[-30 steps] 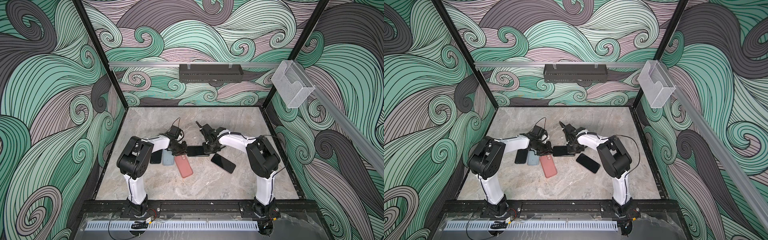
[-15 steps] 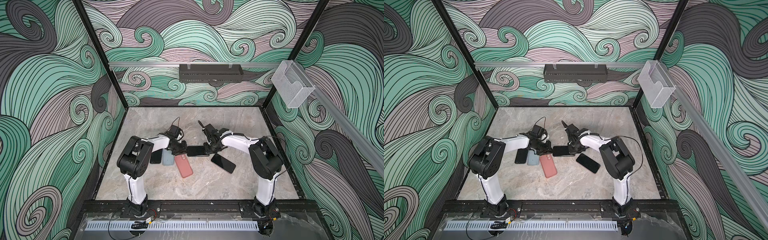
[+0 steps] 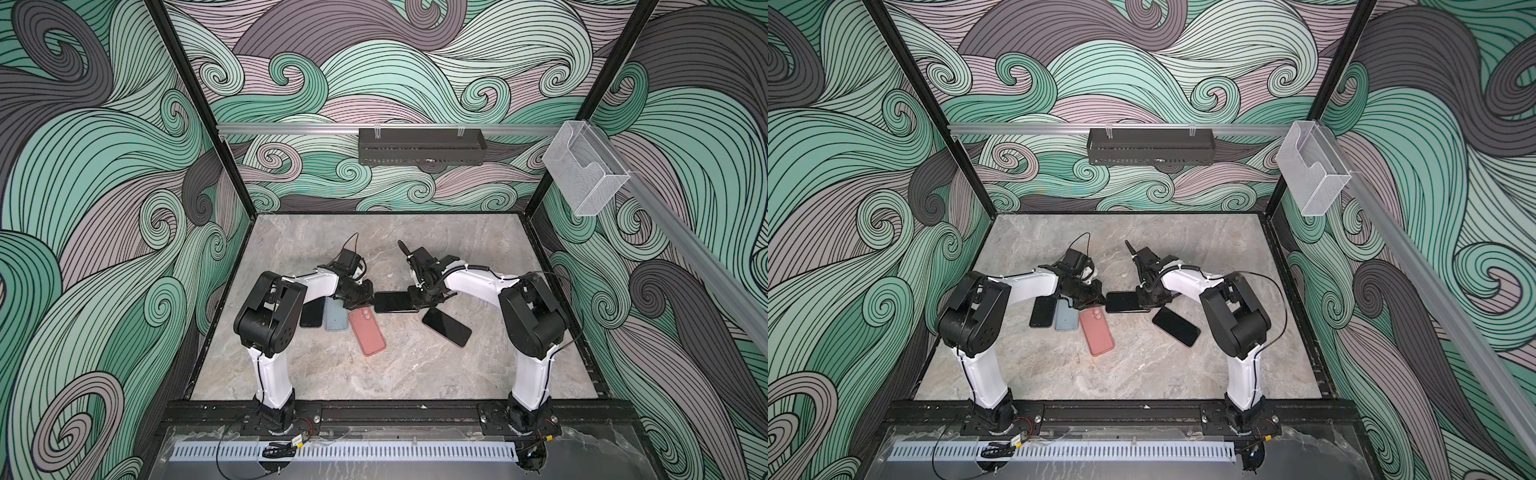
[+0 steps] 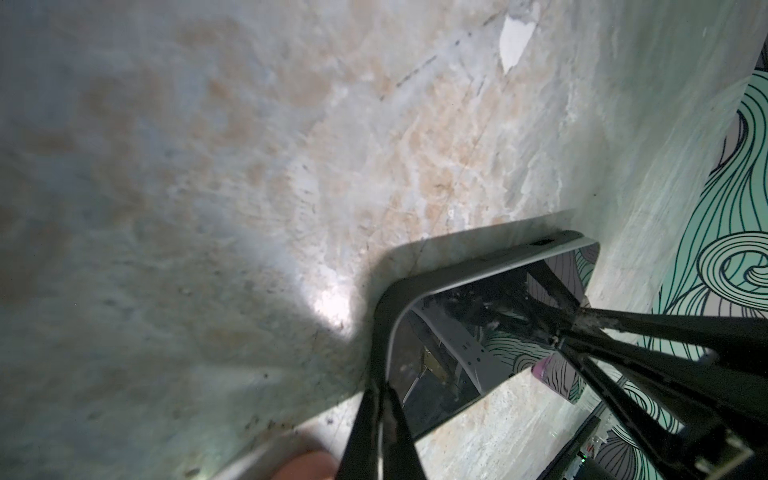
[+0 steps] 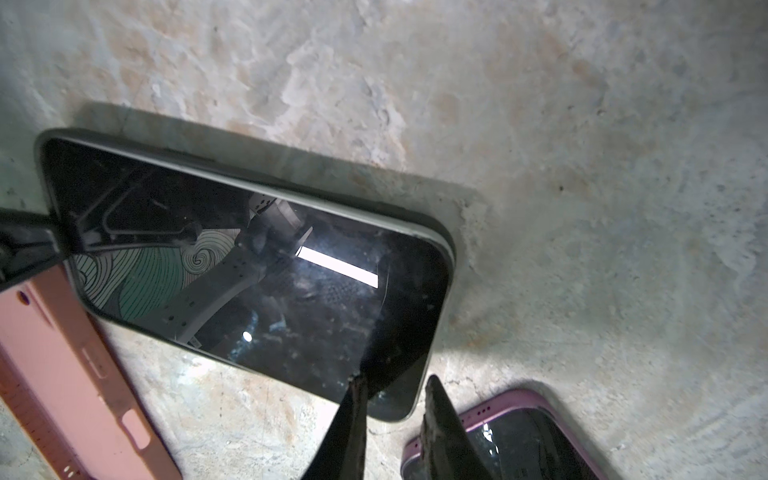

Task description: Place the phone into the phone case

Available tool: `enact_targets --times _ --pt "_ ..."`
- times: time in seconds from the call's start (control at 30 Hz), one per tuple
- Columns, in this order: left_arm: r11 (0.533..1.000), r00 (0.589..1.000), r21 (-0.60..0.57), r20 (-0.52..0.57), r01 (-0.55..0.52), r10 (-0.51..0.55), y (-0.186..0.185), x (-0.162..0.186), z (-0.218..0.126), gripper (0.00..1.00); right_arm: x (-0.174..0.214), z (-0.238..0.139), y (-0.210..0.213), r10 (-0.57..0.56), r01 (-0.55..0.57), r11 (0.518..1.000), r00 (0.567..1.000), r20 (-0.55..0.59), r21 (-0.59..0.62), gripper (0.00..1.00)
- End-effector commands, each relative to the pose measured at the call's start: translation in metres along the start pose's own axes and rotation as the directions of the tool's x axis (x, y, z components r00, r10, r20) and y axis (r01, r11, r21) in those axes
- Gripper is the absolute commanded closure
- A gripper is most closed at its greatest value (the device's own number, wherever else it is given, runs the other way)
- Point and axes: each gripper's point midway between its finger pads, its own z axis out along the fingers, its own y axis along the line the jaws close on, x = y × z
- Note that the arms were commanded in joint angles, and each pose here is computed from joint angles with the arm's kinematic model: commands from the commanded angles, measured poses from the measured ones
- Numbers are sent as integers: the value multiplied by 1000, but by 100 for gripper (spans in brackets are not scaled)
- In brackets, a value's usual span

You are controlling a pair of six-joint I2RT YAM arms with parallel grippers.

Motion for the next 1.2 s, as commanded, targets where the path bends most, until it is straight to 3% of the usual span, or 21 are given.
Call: enact_targets --times 0.0,0.27,1.17 --pt "997 999 -78 -42 14 -17 22 13 25 93 37 3 -13 6 -1 999 990 -139 39 76" --pt "996 999 -85 -39 10 -13 21 12 23 92 36 -9 -18 9 -4 999 995 -99 51 84" --pt "996 999 -94 -35 7 -10 21 10 20 89 5 -24 -9 -1 1 1000 1000 7 -30 80"
